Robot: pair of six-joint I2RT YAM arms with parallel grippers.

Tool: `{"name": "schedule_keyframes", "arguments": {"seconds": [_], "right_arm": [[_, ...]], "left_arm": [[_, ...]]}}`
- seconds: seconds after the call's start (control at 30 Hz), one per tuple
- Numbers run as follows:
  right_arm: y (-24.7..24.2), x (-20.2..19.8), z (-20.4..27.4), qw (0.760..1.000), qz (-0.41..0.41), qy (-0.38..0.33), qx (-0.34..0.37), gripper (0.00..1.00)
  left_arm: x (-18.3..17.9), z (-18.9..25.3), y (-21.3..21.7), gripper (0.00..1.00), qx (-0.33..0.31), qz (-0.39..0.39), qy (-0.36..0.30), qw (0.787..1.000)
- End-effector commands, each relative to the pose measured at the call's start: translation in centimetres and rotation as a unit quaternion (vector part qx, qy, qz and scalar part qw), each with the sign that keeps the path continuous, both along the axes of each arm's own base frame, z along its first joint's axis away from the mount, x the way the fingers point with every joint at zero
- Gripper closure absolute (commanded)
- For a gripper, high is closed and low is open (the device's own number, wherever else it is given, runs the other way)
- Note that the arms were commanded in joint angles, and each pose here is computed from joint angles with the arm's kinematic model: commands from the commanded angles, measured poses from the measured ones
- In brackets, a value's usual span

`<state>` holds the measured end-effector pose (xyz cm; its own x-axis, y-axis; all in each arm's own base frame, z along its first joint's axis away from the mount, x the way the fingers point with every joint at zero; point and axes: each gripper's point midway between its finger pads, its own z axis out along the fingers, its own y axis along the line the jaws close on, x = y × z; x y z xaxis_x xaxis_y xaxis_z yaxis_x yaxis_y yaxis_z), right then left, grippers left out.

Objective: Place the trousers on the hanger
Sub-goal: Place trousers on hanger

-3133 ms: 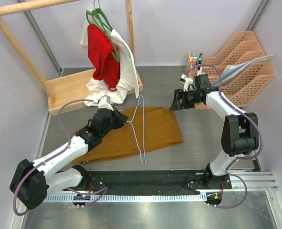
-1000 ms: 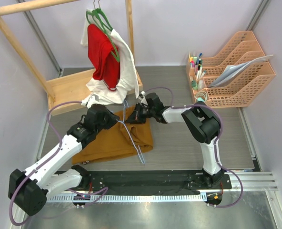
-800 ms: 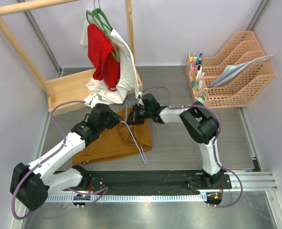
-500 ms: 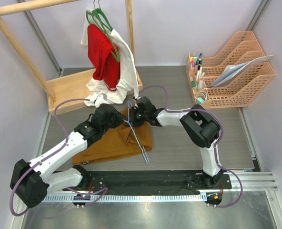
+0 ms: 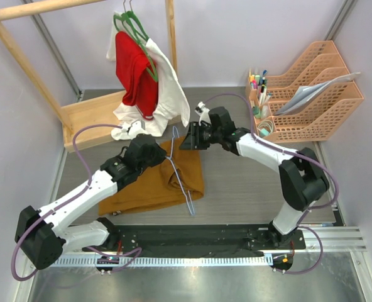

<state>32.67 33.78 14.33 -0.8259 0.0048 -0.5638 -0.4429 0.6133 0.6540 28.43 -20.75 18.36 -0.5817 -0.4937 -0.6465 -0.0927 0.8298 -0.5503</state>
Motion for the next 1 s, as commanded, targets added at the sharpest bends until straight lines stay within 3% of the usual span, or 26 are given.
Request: {"name": "schedule_keyframes", "arguments": {"seconds": [0.0, 0.17, 0.23, 0.3, 0.4, 0.47, 0.77, 0.83, 0.97], "right_arm": [[-0.5, -4.6, 0.9, 0.997, 0.071, 0.011, 0.012, 0.66], [1.3, -7.3, -2.3, 0.99, 0.121, 0.066, 0.025, 0.9], [2.8, -9.4, -4.5, 0.984, 0.134, 0.118, 0.026, 0.96], [4.3, -9.6, -5.3, 0.984, 0.14, 0.105, 0.042, 0.96], [5.7, -9.5, -7.7, 0.982, 0.137, 0.126, 0.028, 0.93], [5.5, -8.5, -8.3, 0.984, 0.131, 0.122, 0.015, 0.84], [-2.2, -5.0, 0.8, 0.994, 0.104, 0.03, 0.007, 0.63], [-2.4, -5.4, 1.9, 0.994, 0.107, 0.021, 0.015, 0.61], [-1.5, -5.5, 2.7, 0.995, 0.094, 0.023, 0.04, 0.45]], "left_arm": [[0.3, 2.4, -0.6, 1.0, -0.02, -0.009, -0.032, 0.999], [0.5, 3.6, -0.6, 1.0, -0.019, -0.019, -0.055, 0.998], [0.7, 4.1, -0.7, 1.0, -0.023, -0.017, -0.061, 0.998], [0.9, 3.9, -1.1, 1.0, -0.027, -0.017, -0.056, 0.998], [1.2, 3.6, -1.8, 1.0, -0.032, -0.02, -0.05, 0.998], [1.7, 2.8, -1.8, 1.0, -0.022, -0.013, -0.04, 0.999], [2.7, 2.8, -2.3, 1.0, 0.016, -0.025, -0.043, 0.999], [2.8, 2.5, -2.4, 1.0, 0.018, -0.026, -0.038, 0.999], [2.9, 2.4, -2.6, 1.0, 0.023, -0.027, -0.037, 0.999]]}}
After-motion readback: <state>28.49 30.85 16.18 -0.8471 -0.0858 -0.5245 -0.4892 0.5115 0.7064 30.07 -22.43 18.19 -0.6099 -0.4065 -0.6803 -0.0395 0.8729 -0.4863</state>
